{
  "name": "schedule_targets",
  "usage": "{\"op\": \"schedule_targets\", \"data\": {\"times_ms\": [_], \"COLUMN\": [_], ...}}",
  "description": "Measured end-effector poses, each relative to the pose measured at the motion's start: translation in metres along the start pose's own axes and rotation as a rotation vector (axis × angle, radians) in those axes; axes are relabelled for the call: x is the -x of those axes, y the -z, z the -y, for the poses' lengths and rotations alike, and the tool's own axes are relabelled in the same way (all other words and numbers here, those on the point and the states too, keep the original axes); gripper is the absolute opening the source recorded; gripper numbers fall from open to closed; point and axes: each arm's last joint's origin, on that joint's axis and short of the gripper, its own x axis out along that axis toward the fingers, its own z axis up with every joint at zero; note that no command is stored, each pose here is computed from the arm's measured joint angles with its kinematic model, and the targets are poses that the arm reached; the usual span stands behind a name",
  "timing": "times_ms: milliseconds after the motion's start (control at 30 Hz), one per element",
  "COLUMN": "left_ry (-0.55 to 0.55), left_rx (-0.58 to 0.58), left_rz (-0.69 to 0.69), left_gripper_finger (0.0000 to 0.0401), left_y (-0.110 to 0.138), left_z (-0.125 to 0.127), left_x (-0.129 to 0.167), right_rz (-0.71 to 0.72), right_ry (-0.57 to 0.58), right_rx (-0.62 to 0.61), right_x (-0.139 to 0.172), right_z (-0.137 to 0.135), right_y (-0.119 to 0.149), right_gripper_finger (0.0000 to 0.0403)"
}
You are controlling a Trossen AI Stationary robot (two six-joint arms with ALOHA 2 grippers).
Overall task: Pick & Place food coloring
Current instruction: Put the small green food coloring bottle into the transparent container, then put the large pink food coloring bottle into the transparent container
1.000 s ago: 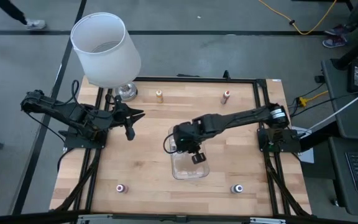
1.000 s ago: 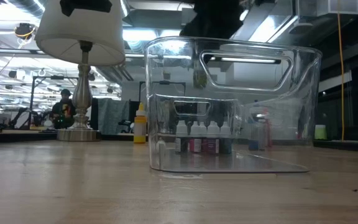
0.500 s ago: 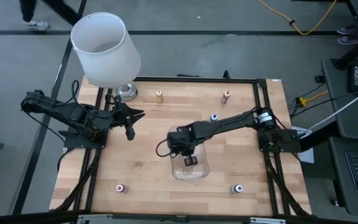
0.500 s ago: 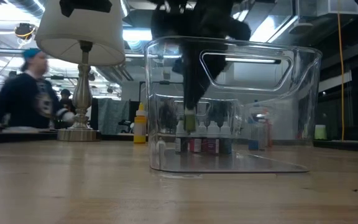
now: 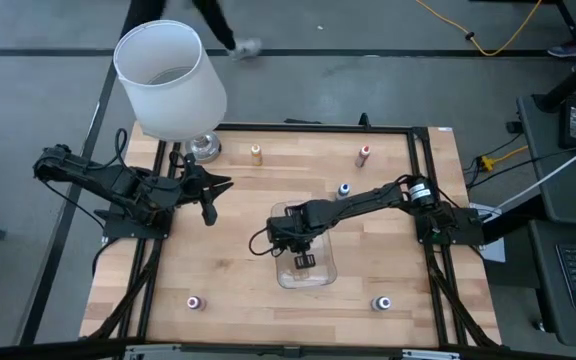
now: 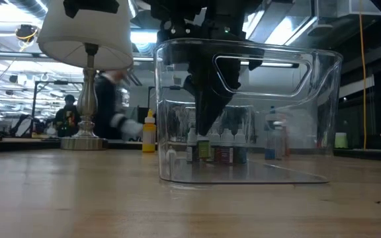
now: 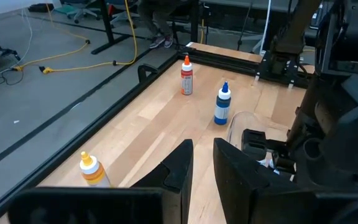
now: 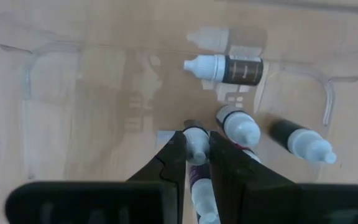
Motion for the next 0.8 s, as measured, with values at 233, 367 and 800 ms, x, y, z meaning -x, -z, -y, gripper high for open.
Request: {"op": "schedule_targets", "data": {"times_ms": [233,367,800], "left_ry": [0.000,0.000,0.000], "left_rx": [0.000,0.000,-0.008], "left_rz": [0.000,0.000,0.000], "left_gripper_finger": [0.0059,0.0059,0.0059], "left_y": [0.000,0.000,0.000], "left_z": [0.000,0.000,0.000], "left_x": [0.000,0.000,0.000], "right_rz": [-0.003,-0.005,0.021], "right_ry": [0.049,0.052,0.053], "right_rx": [-0.003,-0.007,-0.007], "right_x": [0.000,0.000,0.019], "right_z": [0.002,0.002,0.001], "right_y": [0.000,0.000,0.002], "right_gripper_finger": [0.0075,0.0092,0.0116]}}
